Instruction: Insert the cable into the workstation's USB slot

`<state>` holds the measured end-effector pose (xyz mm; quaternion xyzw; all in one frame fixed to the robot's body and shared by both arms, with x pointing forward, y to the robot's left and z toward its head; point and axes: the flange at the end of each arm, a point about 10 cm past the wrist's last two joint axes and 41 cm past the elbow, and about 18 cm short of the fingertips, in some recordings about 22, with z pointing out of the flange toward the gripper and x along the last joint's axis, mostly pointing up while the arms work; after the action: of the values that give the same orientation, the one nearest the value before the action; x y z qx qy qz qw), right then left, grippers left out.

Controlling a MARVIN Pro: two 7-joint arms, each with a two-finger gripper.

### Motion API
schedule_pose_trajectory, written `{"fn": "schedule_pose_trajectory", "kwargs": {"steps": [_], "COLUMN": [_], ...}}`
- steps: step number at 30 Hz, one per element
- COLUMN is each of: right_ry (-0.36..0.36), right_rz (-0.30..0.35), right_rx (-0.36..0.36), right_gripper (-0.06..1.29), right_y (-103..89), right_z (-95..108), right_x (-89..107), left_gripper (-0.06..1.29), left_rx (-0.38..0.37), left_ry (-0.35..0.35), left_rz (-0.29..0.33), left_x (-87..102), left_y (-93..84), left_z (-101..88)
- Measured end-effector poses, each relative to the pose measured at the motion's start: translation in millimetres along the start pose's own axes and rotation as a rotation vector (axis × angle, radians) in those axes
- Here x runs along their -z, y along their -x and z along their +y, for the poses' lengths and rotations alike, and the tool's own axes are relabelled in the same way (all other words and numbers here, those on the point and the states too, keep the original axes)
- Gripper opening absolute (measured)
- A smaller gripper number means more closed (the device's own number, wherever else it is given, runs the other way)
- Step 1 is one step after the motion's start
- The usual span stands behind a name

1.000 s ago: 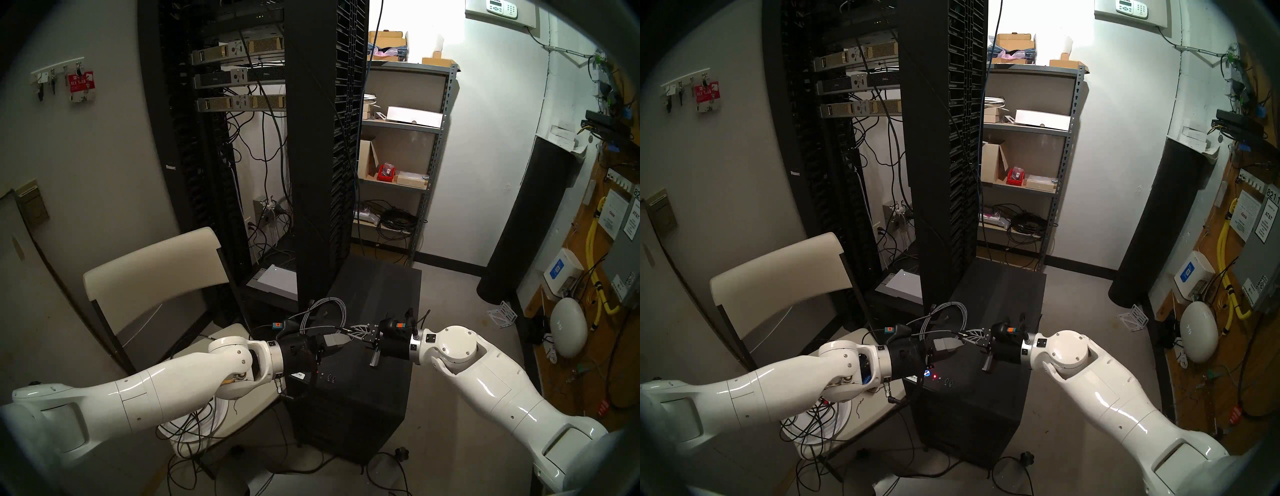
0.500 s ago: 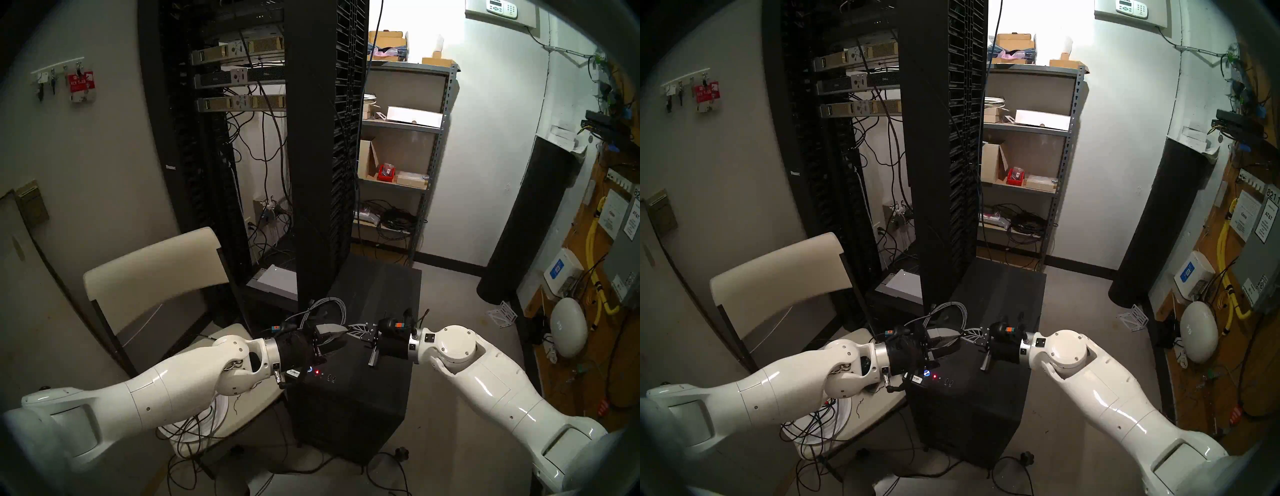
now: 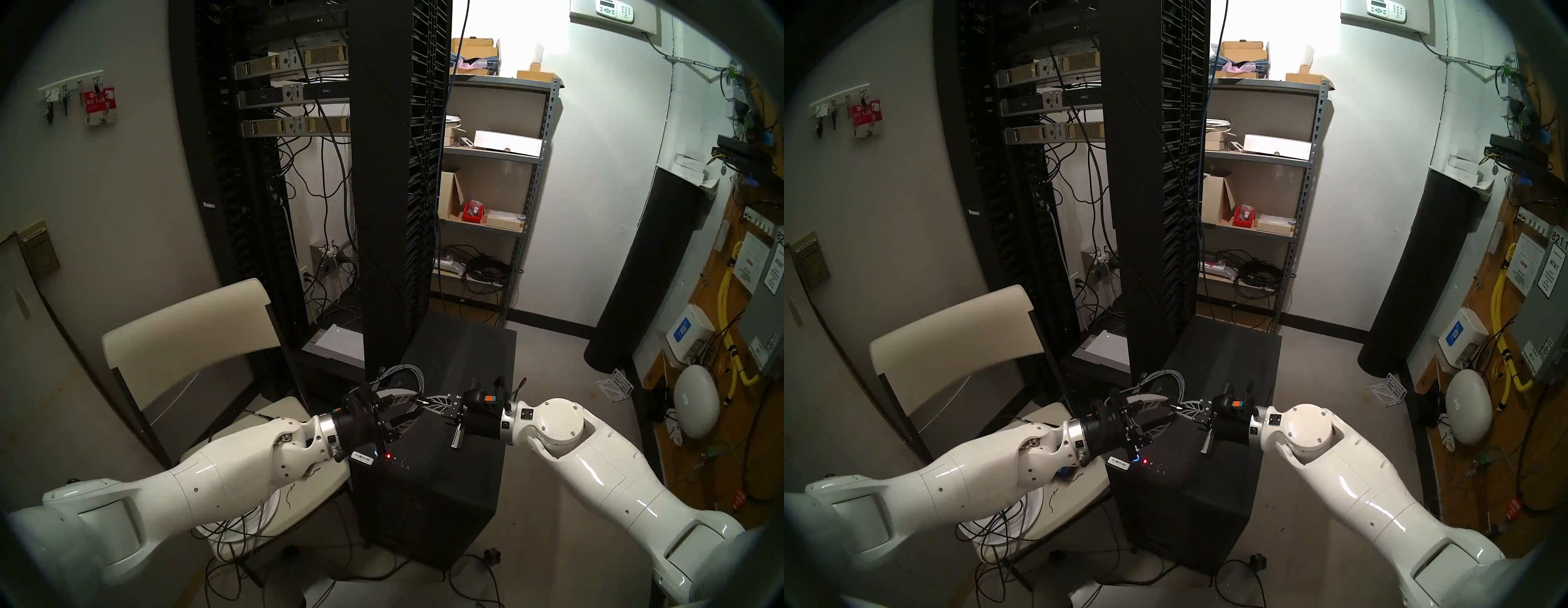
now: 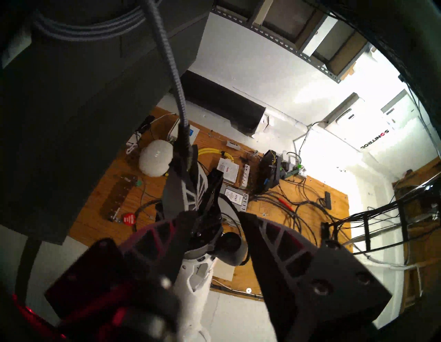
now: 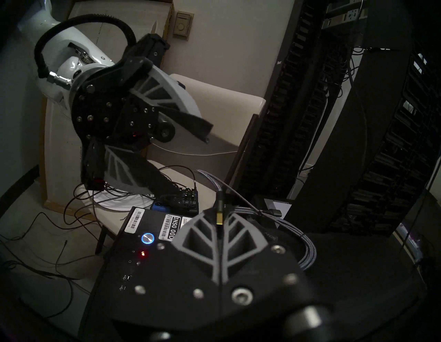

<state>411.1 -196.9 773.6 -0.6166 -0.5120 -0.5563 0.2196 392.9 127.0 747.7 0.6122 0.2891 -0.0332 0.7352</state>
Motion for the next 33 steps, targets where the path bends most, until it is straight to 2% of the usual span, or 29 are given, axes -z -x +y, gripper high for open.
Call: {"fn": "schedule_pose_trajectory", "kwargs": {"steps": [5,8,15,23,33], "right_ry": [0.006,0.006,0.003,-0.003,-0.021], "right_rz": [-0.001,0.003,0.018,0.031,0.033], "right_rx": [0.017,0.028,0.048,0.057,0.057], "right_gripper": [-0.03,-0.03,-0.03,-0.03,-0.03], "right_y": [0.0,-1.5,-6.2,-9.0,-8.3], "right_z": [3.6,4.7,4.9,2.9,-2.2], "right_x": [4.7,6.2,6.1,4.8,3.8], "left_gripper": [0.64,0.72,0.73,0.73,0.72], "left_rx": [0.074,0.11,0.162,0.197,0.184], "left_ry": [-0.002,-0.024,-0.064,-0.075,-0.117], "left_rz": [-0.026,-0.052,-0.069,-0.054,-0.032], "left_x": [5.6,6.6,-0.2,-9.4,-17.7], "left_y": [-5.7,-6.5,-9.8,-18.8,-33.1], "left_z": [-4.2,-9.1,-15.8,-14.1,-5.7]}}
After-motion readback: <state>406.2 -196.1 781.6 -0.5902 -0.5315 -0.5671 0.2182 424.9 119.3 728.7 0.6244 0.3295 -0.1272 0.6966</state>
